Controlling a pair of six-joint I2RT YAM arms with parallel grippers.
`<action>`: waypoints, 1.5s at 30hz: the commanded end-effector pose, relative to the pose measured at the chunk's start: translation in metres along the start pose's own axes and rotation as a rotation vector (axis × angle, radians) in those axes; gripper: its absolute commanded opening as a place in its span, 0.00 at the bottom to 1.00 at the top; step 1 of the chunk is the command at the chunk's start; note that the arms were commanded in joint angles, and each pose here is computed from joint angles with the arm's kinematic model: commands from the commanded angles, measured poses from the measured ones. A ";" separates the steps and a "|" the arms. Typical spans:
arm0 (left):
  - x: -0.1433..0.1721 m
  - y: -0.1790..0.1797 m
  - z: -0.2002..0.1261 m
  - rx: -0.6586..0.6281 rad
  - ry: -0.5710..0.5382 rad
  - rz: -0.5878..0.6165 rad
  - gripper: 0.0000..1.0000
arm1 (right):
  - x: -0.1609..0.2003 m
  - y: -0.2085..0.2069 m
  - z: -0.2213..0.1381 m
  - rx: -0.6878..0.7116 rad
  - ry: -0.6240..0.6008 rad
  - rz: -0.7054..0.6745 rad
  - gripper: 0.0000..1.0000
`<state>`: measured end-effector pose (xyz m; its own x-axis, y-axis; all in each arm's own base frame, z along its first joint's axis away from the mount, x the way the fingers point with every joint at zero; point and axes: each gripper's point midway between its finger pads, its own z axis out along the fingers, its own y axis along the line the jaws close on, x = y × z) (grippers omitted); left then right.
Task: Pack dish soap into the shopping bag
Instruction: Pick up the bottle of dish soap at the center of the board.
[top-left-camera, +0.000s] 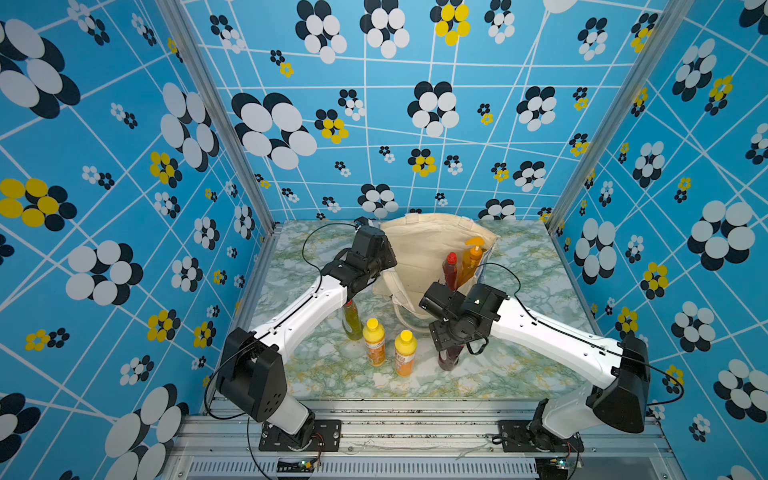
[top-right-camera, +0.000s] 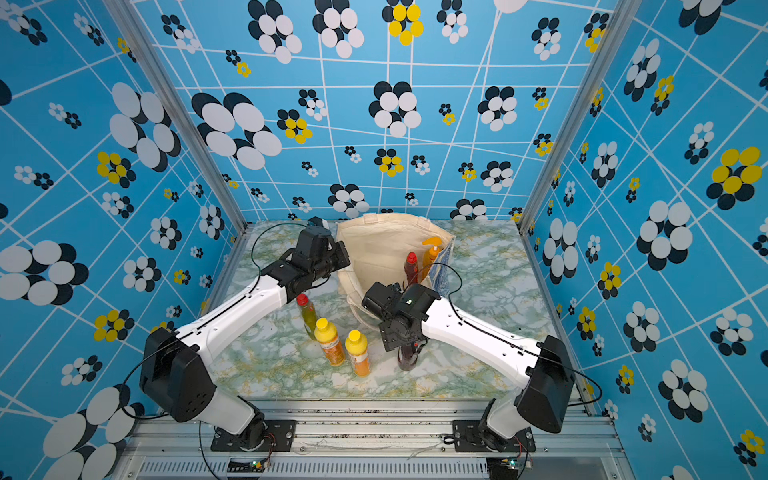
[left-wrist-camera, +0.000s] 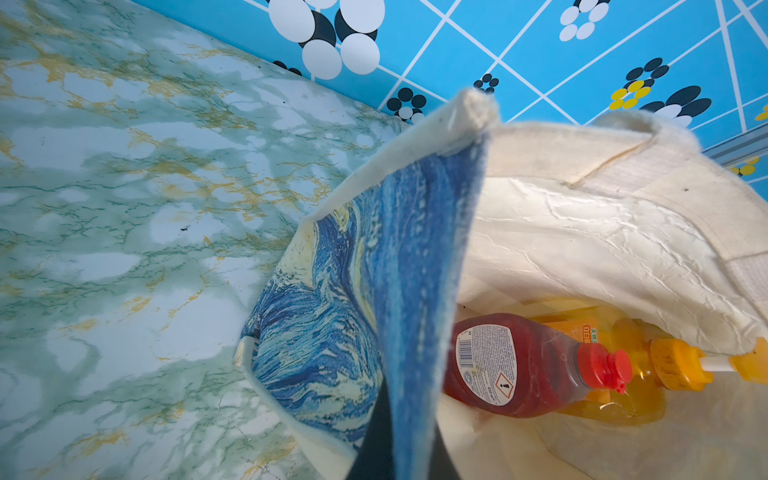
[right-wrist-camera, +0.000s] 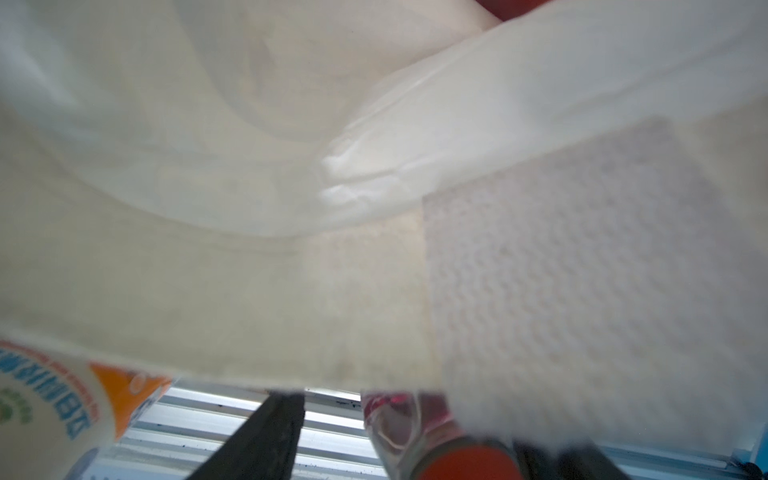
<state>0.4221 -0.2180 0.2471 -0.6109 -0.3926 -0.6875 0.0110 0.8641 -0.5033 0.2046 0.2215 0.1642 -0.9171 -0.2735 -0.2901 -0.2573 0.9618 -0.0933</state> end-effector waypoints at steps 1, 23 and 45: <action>-0.006 0.000 0.001 -0.015 -0.009 0.023 0.00 | 0.001 -0.006 0.004 0.012 -0.018 0.093 0.76; -0.005 0.001 -0.001 -0.021 -0.012 0.018 0.00 | -0.005 -0.011 0.026 -0.044 -0.103 -0.006 0.44; -0.008 0.000 -0.002 -0.022 -0.018 0.020 0.00 | 0.006 -0.005 0.025 -0.190 -0.102 -0.104 0.62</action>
<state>0.4219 -0.2165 0.2459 -0.6111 -0.3922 -0.6876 0.0040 0.8671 -0.4982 0.2197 0.2147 0.1484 -0.8198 -0.3881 -0.4210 -0.4237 0.9058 -0.0100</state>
